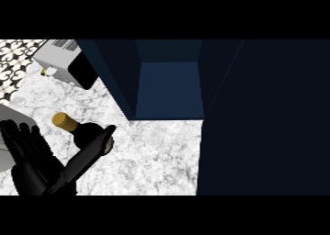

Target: Pick up the wine, place it into the cabinet and close the cabinet

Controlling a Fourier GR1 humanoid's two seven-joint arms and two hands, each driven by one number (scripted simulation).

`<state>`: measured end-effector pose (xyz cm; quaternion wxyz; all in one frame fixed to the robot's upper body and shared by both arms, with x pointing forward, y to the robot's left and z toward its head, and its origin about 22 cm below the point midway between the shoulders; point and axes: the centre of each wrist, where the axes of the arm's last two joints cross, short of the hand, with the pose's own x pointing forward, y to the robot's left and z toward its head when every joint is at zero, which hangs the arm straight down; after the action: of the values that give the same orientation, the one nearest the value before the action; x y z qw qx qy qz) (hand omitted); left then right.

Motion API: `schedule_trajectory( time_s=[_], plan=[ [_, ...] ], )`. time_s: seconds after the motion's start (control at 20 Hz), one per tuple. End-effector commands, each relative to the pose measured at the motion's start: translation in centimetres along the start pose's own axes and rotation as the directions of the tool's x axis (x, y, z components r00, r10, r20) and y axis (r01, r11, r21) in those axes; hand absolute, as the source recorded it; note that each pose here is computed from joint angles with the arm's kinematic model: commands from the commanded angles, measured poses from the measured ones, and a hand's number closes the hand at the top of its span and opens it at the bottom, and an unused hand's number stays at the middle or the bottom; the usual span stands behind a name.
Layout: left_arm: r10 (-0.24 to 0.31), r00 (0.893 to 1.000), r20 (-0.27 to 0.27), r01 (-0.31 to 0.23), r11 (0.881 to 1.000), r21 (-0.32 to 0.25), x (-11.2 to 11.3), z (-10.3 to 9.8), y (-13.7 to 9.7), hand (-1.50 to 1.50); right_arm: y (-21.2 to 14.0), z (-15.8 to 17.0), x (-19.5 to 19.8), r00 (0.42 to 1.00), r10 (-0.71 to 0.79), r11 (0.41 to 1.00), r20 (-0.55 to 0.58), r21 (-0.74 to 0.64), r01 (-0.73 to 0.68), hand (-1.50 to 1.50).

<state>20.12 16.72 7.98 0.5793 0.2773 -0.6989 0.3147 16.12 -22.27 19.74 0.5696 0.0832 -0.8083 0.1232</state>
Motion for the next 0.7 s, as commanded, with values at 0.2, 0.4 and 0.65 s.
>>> schedule_trajectory(
  time_s=[0.2,0.4,0.65],
  plan=[
    [0.032,0.999,-0.036,-0.030,0.998,0.060,-0.5,-0.2,0.5,-1.50,0.4,2.1,2.8,0.997,-0.044,0.999,0.066,0.021,0.043,-1.50],
    [-0.002,0.999,-0.053,0.004,1.000,0.026,-1.6,1.1,0.4,-1.50,0.4,3.4,3.6,0.998,-0.030,0.999,0.058,0.023,0.029,-1.50],
    [0.003,0.998,-0.056,-0.001,1.000,0.031,-1.2,-0.7,0.0,-1.50,0.2,1.9,2.6,0.997,-0.043,0.998,0.062,0.045,0.040,-1.50]
  ],
)
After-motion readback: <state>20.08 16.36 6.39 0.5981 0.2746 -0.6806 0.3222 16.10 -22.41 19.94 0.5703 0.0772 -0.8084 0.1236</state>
